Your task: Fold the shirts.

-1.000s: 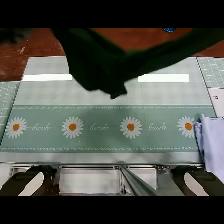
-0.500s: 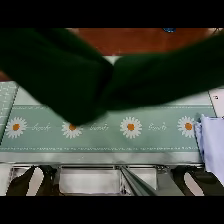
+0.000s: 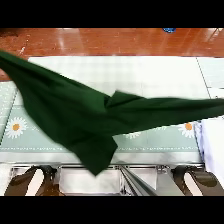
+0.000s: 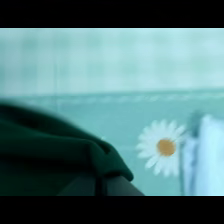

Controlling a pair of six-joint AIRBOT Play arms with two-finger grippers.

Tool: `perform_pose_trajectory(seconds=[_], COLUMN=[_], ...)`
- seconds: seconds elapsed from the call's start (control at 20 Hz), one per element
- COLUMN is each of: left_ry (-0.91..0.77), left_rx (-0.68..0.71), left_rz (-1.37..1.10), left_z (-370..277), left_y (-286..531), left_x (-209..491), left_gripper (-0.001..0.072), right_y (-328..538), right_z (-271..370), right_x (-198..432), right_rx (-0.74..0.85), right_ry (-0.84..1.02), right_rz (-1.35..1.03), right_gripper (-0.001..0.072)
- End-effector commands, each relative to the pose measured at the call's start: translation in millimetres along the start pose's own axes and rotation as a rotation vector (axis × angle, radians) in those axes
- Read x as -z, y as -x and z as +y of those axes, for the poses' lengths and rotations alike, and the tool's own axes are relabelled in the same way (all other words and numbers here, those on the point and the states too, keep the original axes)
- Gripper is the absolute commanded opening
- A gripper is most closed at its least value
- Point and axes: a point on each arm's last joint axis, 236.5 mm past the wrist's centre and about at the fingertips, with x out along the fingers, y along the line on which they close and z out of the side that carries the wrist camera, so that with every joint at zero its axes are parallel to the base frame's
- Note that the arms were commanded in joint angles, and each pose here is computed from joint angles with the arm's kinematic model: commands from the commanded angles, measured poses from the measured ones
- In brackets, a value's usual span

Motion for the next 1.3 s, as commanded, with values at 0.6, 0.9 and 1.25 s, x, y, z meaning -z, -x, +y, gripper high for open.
perform_pose_trajectory(seconds=[0.6,0.9,1.25], left_ry=[0.389,0.235,0.735], left_rx=[0.097,-0.117,0.116], left_rz=[0.492,0.7,0.731], left_z=[36,128,62], left_y=[-223,-140,-98], left_x=[145,168,297], left_gripper=[0.0511,0.0511,0.051], right_y=[-296,-214,-222], right_z=[-12,-113,-100], right_x=[30,-7,86], right_rx=[-0.037,0.182,-0.138], right_ry=[-0.208,-0.119,-0.67], right_rz=[0.47,0.481,0.326], right_gripper=[0.0185,0.0415,0.0409])
